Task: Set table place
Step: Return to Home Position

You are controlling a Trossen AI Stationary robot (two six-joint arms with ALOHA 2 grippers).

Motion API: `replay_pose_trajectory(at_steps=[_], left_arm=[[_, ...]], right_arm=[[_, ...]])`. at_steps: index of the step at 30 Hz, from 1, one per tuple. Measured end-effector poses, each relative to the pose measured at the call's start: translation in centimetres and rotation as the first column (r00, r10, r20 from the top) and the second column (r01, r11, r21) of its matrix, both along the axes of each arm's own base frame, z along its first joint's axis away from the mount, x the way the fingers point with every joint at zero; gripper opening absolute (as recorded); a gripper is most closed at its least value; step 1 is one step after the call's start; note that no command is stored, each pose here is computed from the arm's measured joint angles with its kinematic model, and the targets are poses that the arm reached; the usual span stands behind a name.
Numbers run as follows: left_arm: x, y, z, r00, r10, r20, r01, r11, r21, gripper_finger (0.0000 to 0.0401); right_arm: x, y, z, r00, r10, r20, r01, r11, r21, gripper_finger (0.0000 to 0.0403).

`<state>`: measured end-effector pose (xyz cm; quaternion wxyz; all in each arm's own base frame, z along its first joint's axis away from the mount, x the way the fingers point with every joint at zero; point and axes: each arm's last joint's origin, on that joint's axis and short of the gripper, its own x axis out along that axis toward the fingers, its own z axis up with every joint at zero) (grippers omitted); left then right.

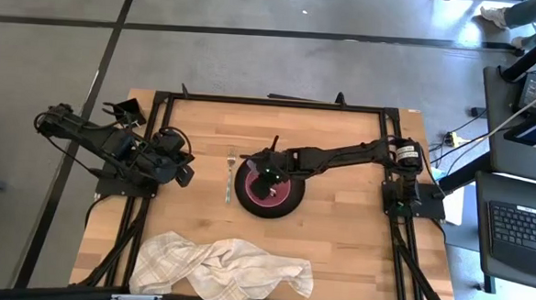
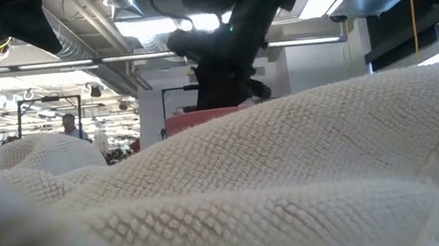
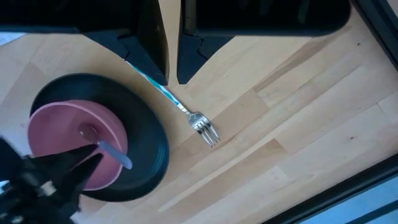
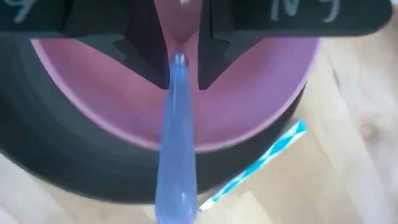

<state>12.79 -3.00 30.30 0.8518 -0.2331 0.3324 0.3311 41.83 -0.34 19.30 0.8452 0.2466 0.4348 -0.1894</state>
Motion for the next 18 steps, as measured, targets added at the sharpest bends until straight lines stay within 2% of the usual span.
replay_pose_trajectory(at_steps=[7,13,18], left_arm=[[0.0,0.0,0.0,1.0,-0.001,-0.001,0.001,1.0,-0.002,0.0028],[0.0,0.0,0.0,1.0,-0.001,-0.001,0.001,1.0,-0.003,0.0027],[0.0,0.0,0.0,1.0,-0.004,-0.002,0.004,1.0,-0.001,0.0027]], right_arm=[[0.2,1.0,4.7,0.997,0.068,-0.041,-0.072,0.989,-0.13,0.008],[-1.1,2.4,11.7,0.981,0.134,-0.141,-0.144,0.988,-0.062,0.008],[-3.1,4.0,17.5,0.972,0.191,-0.139,-0.2,0.978,-0.052,0.008]])
